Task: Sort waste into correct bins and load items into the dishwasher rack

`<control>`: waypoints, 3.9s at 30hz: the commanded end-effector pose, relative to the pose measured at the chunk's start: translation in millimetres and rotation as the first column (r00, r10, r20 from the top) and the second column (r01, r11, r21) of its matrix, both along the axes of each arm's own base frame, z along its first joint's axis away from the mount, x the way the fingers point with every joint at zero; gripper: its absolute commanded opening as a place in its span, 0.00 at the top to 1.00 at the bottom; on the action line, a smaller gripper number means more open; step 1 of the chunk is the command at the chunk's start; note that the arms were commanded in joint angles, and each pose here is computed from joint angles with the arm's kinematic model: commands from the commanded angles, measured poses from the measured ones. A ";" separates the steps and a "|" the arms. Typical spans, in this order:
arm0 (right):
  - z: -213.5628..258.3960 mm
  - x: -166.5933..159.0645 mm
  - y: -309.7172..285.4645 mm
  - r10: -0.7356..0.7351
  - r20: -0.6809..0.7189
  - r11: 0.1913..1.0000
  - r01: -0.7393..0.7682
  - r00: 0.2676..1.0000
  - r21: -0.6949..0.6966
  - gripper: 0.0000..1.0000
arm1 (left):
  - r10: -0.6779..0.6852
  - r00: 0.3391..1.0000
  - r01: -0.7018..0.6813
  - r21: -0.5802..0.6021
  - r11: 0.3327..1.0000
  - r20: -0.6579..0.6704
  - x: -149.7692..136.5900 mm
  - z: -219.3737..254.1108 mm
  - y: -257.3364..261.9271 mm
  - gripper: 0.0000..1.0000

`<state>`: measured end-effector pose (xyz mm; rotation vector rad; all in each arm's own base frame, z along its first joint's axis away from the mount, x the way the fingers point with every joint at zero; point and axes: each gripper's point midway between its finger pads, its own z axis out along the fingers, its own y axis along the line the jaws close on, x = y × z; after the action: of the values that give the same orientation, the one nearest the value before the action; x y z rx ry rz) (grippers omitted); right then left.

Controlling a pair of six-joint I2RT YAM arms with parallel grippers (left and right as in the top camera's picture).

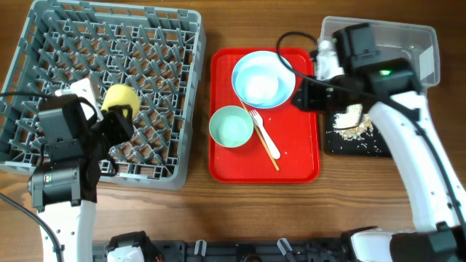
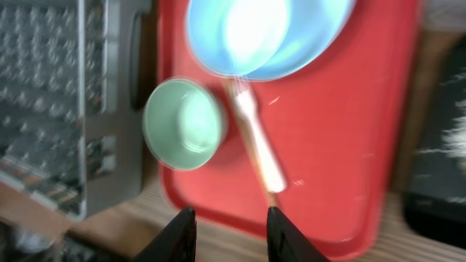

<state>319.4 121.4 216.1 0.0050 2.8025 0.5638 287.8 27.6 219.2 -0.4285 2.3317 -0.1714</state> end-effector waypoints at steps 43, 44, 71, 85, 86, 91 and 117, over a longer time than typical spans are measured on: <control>47.8 7.6 -121.1 -0.332 0.136 0.942 0.335 0.933 0.003 0.13 | -0.718 0.665 0.728 -0.033 0.684 -0.208 36.2 -117.9 -295.2 0.17; 46.1 6.9 -121.0 -0.332 0.131 0.942 0.335 0.934 0.002 0.13 | -0.724 0.639 0.741 -0.042 0.670 -0.261 29.5 -139.6 -301.2 0.19; 41.4 2.0 -120.3 -0.332 0.103 0.943 0.334 0.938 -0.004 0.14 | -0.746 0.661 0.748 -0.013 0.664 -0.080 25.4 -49.4 -300.0 0.96; 41.2 1.9 -120.2 -0.332 0.103 0.943 0.334 0.938 -0.004 0.14 | -0.524 0.745 0.667 -0.427 0.611 0.413 109.1 53.5 -100.9 0.96; 41.4 1.9 -120.2 -0.331 0.103 0.943 0.334 0.938 -0.004 0.14 | -0.521 0.725 0.689 -0.493 0.532 0.451 115.6 42.1 -86.2 0.96; 41.2 1.8 -120.2 -0.332 0.102 0.943 0.334 0.938 -0.004 0.15 | -0.460 0.760 0.643 -0.633 0.430 0.460 132.9 -8.4 -43.4 0.96; 39.8 -1.1 -119.9 -0.321 0.094 0.946 0.323 0.942 -0.012 0.10 | -0.253 0.918 0.340 -0.281 0.897 0.305 127.1 51.4 -29.5 0.00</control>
<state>317.8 -0.3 250.2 0.4361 2.6557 0.4174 406.5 39.5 265.3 -0.2102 2.0209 -0.9853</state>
